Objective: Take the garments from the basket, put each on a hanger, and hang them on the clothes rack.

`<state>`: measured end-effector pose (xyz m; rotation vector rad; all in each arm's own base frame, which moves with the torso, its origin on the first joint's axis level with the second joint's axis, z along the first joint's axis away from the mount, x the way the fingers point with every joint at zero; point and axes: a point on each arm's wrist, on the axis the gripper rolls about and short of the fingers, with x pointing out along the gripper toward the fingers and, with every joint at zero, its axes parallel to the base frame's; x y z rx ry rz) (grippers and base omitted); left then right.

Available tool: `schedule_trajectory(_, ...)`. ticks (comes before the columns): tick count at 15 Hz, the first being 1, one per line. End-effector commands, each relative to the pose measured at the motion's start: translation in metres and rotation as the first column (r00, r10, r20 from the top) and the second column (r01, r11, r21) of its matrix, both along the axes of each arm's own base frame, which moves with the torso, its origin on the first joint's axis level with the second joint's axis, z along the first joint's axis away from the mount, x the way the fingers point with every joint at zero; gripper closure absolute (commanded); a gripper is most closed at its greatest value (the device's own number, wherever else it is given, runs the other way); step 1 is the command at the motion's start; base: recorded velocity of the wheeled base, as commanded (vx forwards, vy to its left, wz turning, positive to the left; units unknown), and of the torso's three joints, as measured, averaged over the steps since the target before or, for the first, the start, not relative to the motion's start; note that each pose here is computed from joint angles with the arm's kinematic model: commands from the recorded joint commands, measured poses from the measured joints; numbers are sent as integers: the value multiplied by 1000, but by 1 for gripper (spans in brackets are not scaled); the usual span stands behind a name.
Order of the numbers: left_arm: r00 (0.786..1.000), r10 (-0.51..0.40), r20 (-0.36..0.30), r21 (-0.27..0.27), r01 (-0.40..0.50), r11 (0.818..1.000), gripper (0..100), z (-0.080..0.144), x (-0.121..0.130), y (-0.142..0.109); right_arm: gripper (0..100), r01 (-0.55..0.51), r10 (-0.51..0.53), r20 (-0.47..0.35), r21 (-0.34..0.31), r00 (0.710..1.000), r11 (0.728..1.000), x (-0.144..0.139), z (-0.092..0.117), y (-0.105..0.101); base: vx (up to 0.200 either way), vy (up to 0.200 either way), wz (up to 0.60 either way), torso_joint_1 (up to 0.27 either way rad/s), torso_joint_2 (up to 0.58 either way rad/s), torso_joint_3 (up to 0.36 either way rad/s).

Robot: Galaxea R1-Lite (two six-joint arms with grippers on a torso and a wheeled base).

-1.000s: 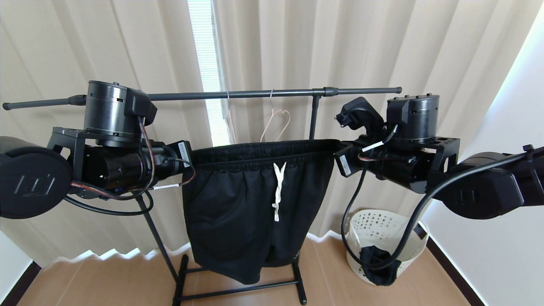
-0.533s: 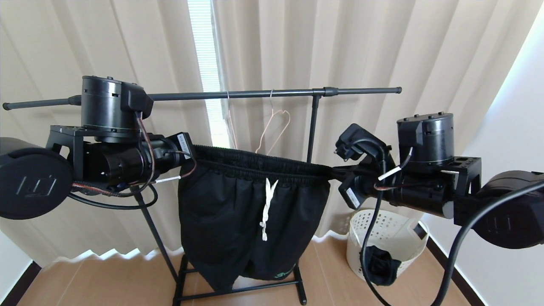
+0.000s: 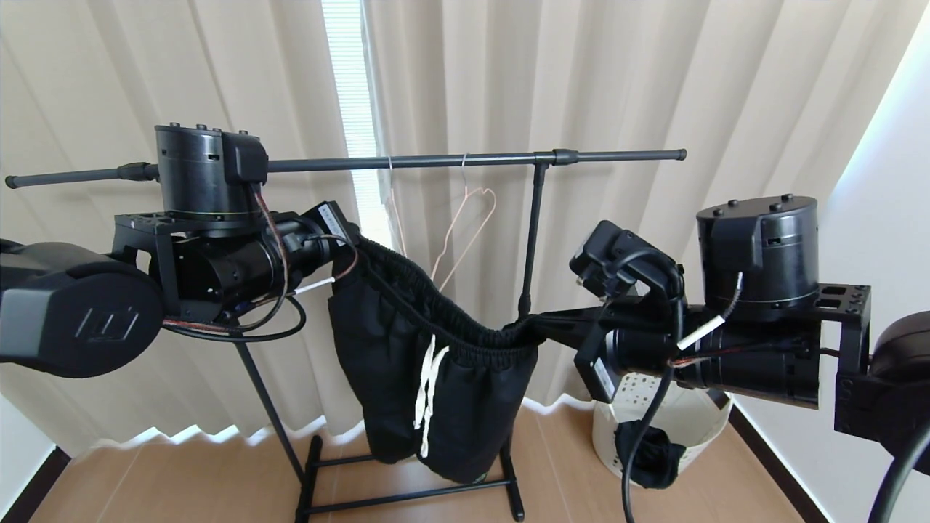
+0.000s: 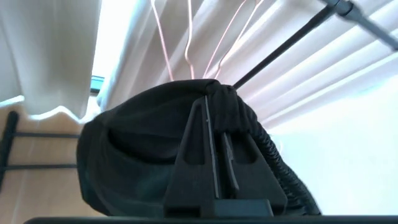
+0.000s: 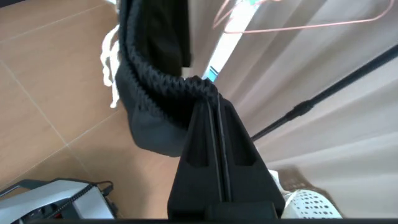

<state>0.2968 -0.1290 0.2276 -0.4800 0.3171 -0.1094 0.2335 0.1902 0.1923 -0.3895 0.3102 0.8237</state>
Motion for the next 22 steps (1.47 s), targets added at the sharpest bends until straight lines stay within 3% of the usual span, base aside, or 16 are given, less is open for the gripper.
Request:
schedule_trajectory(1,1000,-3,-2,-2,3,1000,100,-1,2,-2,100,-56,56,-10,-5,998,998,-14,-3,10,0,0,0,0,0,0)
schedule_trajectory(6,999,31,17,-79,-29,996,100,9,5,3,100,-144,142,-45,-39,989,989,-37,-18,25,0,0,0,0,0,0)
schedule_trajectory(16,999,28,18,-92,-26,995,100,10,4,1,100,-334,325,-106,-72,940,940,-87,-37,52,0,0,0,0,0,0)
schedule_trajectory(20,1000,5,15,-97,-3,995,100,9,1,-6,100,-302,307,-152,57,940,952,-95,-37,76,0,0,0,0,0,0)
schedule_trajectory(22,1000,-29,11,-127,30,991,100,10,-4,-17,100,-286,291,-167,54,942,957,-96,-41,83,0,0,0,0,0,0)
